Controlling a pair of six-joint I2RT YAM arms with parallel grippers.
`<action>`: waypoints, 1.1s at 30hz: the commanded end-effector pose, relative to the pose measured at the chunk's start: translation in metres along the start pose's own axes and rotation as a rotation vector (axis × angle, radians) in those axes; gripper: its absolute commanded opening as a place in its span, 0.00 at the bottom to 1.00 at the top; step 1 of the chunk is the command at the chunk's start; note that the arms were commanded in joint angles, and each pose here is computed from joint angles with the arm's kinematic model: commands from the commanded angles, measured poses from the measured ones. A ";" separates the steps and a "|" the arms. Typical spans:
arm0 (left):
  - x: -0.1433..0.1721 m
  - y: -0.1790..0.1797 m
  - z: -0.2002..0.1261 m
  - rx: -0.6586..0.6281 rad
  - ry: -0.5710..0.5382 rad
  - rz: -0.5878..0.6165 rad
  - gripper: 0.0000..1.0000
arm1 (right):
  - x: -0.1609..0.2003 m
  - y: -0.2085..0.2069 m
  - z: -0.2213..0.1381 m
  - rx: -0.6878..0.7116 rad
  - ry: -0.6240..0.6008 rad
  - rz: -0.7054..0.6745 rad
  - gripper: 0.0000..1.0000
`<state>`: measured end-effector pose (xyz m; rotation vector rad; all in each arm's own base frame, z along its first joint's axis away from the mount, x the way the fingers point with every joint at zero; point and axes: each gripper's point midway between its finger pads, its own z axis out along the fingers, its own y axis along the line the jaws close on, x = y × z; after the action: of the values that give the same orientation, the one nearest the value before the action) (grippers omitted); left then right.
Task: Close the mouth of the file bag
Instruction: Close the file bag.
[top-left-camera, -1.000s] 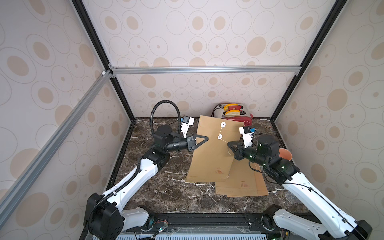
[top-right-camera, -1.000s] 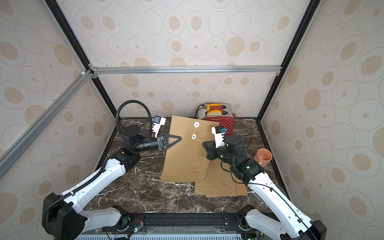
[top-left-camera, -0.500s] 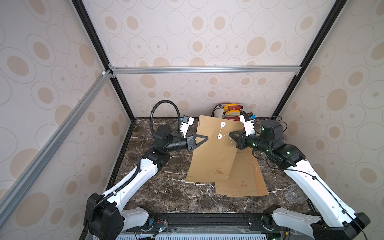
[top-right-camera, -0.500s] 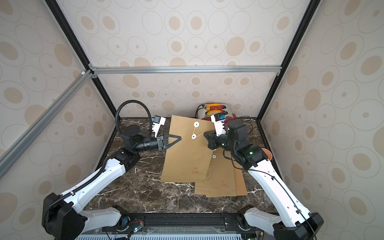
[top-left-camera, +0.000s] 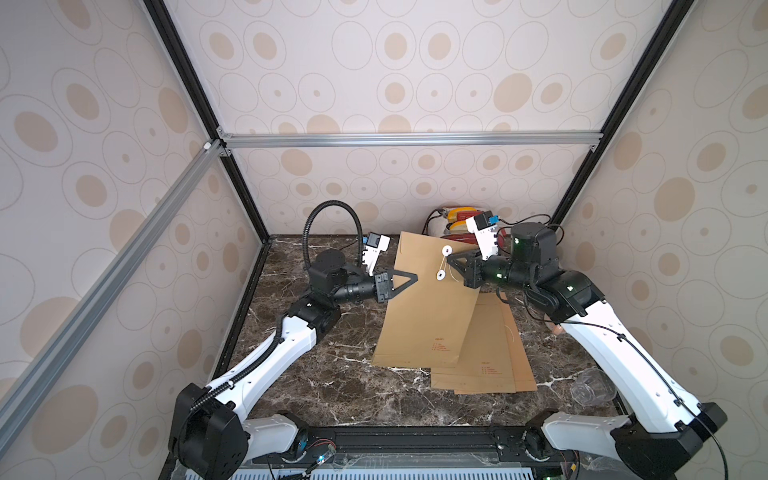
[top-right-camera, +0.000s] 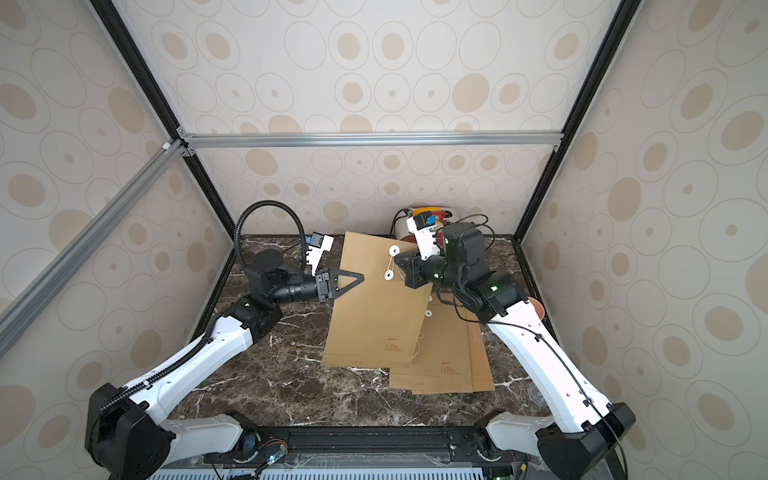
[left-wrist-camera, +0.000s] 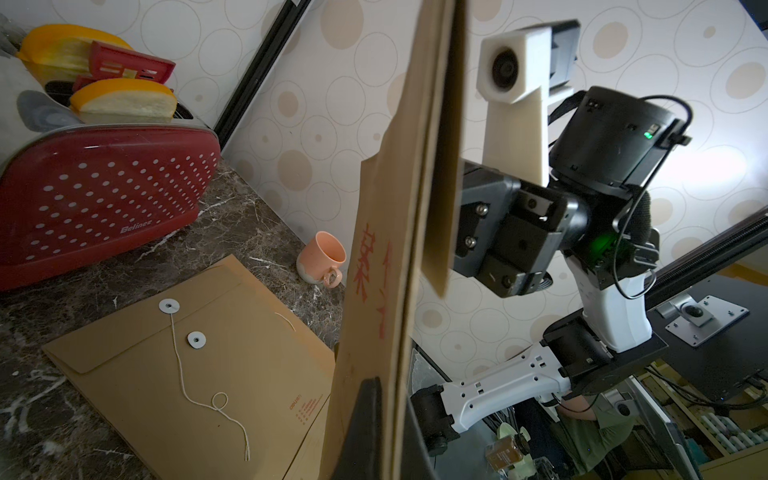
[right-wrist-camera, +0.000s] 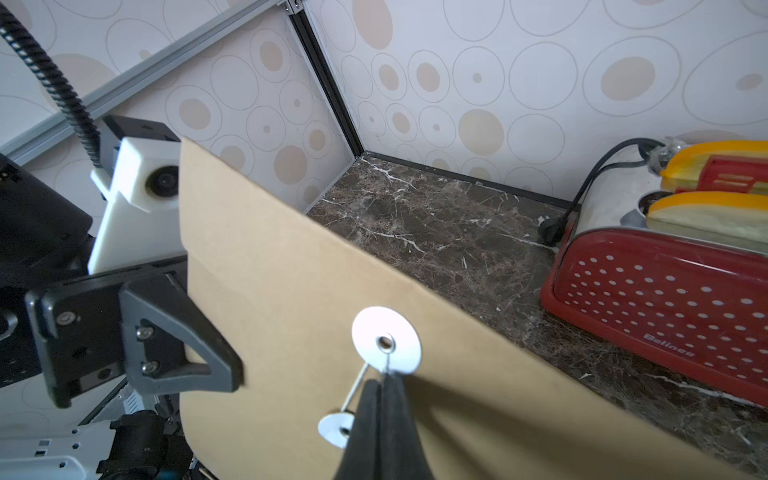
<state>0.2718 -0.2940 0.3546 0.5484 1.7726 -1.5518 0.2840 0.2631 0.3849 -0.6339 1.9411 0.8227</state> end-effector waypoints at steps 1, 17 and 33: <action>-0.008 -0.014 0.002 0.032 -0.005 0.053 0.00 | -0.003 0.011 0.000 -0.013 0.011 -0.034 0.00; -0.009 -0.016 0.000 0.031 -0.012 0.058 0.00 | 0.010 0.034 0.015 -0.052 0.047 -0.038 0.00; -0.011 -0.018 0.000 0.042 -0.025 0.061 0.00 | 0.029 0.049 0.020 -0.126 0.052 0.026 0.00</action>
<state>0.2728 -0.2940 0.3514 0.5421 1.7859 -1.5411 0.2560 0.3063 0.3577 -0.7138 1.9960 0.9189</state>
